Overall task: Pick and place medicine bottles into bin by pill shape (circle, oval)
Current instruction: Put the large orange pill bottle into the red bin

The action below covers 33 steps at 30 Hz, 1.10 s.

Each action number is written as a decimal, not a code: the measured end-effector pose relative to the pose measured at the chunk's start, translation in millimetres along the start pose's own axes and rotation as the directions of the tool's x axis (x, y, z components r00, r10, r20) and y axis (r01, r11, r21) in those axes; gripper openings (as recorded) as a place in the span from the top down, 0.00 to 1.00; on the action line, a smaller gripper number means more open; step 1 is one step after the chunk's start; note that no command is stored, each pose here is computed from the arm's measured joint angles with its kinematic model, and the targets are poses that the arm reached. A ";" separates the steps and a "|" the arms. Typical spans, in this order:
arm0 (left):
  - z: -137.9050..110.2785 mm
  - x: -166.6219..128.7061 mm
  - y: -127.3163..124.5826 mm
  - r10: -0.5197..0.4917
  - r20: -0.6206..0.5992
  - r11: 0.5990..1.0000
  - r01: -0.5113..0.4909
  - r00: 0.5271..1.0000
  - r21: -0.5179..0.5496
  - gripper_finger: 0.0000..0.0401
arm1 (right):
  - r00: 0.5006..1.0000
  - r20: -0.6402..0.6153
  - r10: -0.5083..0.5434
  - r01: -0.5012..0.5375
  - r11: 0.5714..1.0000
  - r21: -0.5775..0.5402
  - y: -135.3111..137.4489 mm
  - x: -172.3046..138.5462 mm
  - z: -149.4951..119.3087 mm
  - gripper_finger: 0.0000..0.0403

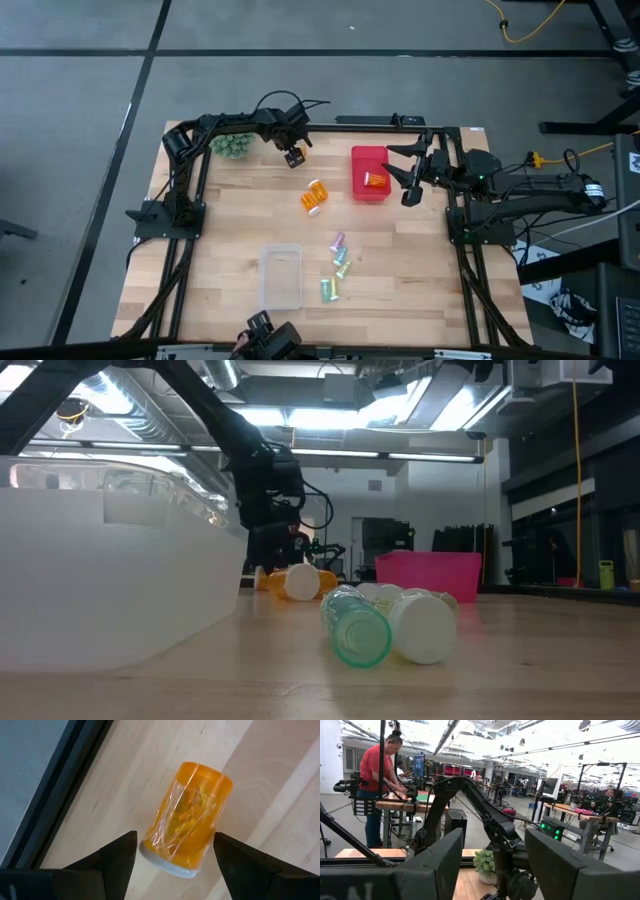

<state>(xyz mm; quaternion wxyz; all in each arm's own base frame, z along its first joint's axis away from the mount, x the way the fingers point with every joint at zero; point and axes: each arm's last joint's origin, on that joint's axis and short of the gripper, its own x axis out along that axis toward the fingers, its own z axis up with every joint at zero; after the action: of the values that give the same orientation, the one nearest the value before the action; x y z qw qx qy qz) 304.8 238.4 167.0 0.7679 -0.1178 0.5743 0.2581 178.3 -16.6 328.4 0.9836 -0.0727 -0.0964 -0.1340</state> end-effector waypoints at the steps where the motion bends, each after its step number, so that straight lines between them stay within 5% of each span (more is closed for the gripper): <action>1: 0.6 0.1 -0.1 0.000 0.007 1.000 0.000 1.000 -0.002 0.36 | 1.000 0.000 0.000 0.000 1.000 0.000 0.0 0.0 0.0 0.46; 33: 4.5 -2.5 -29.4 -0.066 0.029 0.997 0.065 0.997 0.052 0.36 | 1.000 0.000 0.000 0.000 1.000 0.000 0.0 0.0 0.0 0.46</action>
<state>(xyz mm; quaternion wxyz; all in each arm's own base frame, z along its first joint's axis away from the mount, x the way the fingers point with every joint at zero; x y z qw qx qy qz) 323.6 215.2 167.3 0.7876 -0.1130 0.5645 0.2199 178.3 -16.6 328.4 0.9836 -0.0727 -0.0964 -0.1340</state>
